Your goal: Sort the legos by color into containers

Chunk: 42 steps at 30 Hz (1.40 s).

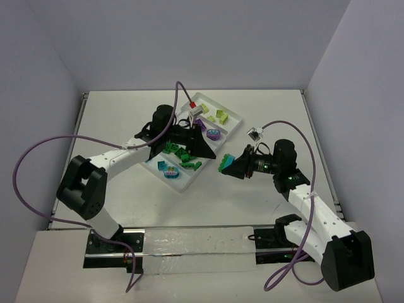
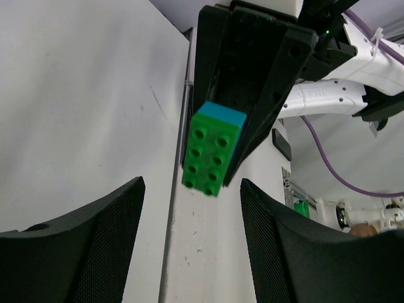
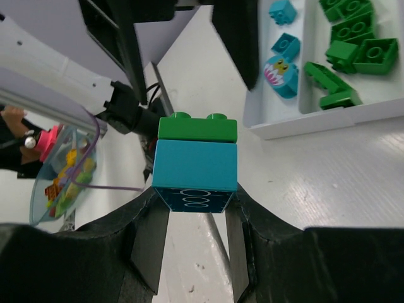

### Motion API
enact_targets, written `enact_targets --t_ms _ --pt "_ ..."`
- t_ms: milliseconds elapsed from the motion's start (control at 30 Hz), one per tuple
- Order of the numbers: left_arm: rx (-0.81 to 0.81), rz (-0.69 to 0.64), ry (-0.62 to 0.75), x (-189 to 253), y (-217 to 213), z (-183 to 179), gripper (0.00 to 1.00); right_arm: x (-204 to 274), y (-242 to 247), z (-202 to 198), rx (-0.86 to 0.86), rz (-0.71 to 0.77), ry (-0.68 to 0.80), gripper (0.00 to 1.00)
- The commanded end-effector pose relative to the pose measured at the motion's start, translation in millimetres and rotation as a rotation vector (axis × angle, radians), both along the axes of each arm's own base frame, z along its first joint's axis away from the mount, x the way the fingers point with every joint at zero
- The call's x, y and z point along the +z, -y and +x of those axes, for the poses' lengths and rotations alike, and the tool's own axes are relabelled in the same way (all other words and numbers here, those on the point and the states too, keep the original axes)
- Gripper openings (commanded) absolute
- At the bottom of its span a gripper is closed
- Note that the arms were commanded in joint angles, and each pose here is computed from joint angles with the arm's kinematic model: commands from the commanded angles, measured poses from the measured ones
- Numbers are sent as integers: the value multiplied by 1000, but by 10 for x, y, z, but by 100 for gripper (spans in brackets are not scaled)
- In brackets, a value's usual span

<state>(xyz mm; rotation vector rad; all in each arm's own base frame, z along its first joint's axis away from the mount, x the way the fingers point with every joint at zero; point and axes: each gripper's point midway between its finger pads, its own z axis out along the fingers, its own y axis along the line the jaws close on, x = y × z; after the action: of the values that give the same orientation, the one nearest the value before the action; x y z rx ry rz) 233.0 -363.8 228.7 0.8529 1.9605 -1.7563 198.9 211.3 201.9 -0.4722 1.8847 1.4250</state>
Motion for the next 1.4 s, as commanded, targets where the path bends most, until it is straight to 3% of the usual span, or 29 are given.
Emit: enact_targets --t_ms 0,800,1200,1367 --pt "-100 -34 61 95 185 -88 68 355 -113 -57 79 34 130 0" --pt "-211 -107 34 177 250 -373 58 315 -184 -28 87 16 114 0" --pt "-224 -101 22 134 281 -405 37 300 -182 -20 82 12 111 0" --pt "-227 -104 25 153 285 -411 8 274 -180 -18 78 7 109 0"
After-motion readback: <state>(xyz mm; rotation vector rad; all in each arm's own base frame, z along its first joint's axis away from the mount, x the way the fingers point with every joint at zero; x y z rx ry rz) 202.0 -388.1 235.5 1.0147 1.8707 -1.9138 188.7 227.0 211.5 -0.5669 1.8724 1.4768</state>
